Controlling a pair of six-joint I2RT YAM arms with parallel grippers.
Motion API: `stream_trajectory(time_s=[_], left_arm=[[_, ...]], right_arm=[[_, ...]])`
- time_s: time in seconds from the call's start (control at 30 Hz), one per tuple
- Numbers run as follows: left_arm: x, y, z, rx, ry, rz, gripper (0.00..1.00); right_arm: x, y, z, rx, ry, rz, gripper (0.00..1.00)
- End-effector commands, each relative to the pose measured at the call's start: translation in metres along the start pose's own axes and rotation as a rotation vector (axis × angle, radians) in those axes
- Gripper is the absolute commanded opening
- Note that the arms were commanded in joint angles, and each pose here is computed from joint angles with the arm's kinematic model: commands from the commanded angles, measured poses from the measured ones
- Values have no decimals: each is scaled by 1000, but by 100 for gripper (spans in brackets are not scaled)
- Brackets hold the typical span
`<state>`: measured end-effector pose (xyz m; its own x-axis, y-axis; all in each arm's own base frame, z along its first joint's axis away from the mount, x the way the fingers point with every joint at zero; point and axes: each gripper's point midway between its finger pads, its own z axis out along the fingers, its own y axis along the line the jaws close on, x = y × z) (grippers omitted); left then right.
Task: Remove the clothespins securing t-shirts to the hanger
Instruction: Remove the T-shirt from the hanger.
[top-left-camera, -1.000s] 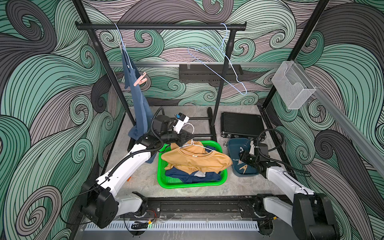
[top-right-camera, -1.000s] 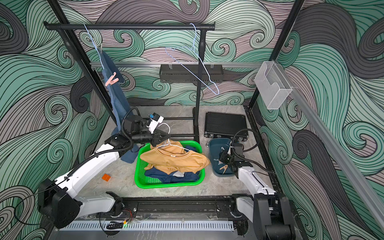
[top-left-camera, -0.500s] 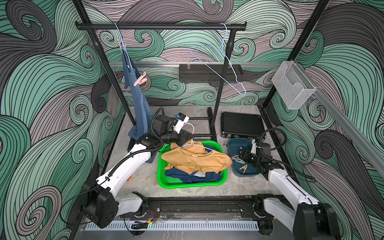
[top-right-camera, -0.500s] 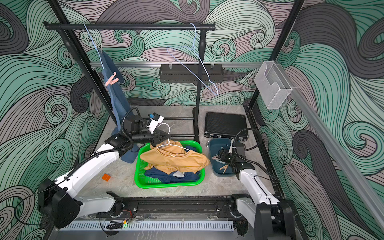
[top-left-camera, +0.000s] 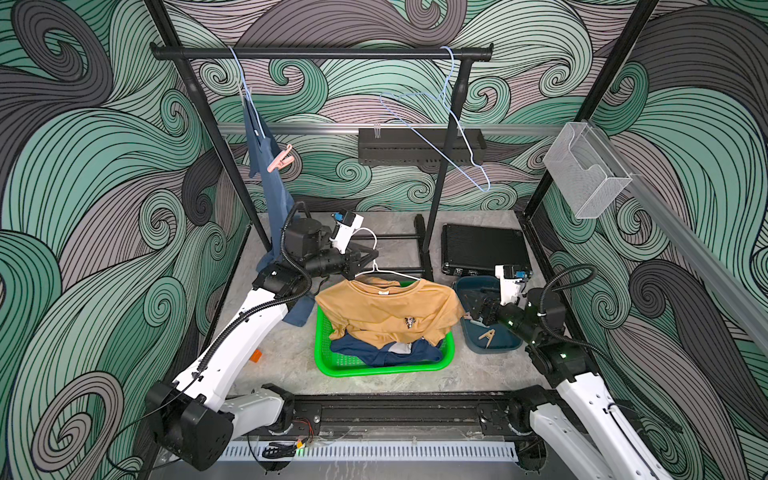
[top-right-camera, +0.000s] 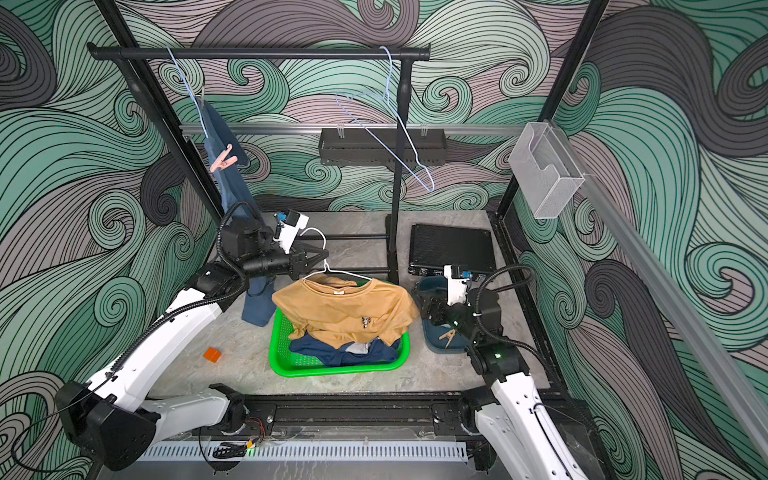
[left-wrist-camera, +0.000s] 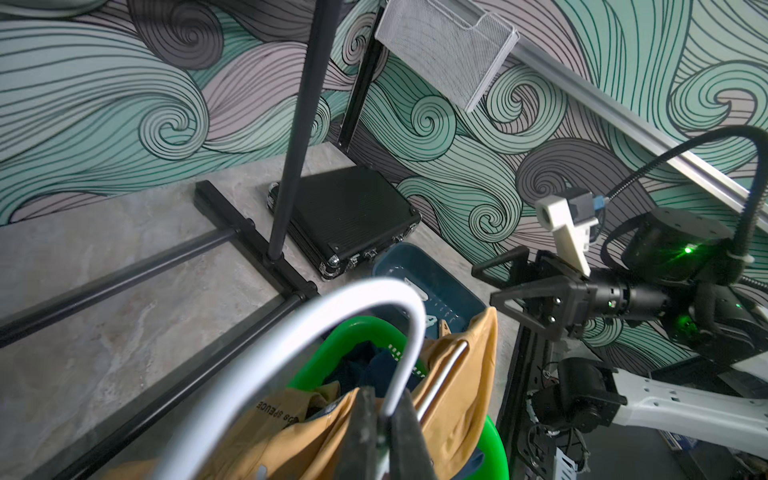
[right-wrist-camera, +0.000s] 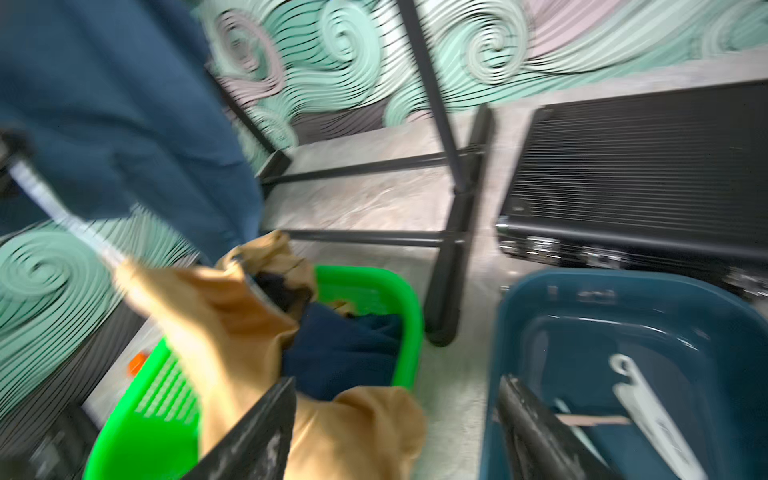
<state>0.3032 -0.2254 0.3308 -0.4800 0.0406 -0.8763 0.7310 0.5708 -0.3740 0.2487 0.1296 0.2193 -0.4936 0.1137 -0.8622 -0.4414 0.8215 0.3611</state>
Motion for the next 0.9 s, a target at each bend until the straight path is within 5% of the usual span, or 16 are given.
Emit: stream_trajectory(time_s=[0.0,0.27,0.5,0.57,0.87], left_arm=[[-20,-7,-17,2,-48,25,0],[-21,-5,-25,4,-50,26,0],[-24,-5,-27,1,-58,23,0],[-25,-4,-27,0,-62,23,0],[-31,1,-32,-28,-76,27,0]], right_arm=[[-5,27,-4,-120,-10,-119,78],[7,49,-10,-260,-41,-168,80],[11,52,13,-289,39,-179,71],[10,54,18,-295,49,-188,65],[14,49,17,-247,52,-170,7]])
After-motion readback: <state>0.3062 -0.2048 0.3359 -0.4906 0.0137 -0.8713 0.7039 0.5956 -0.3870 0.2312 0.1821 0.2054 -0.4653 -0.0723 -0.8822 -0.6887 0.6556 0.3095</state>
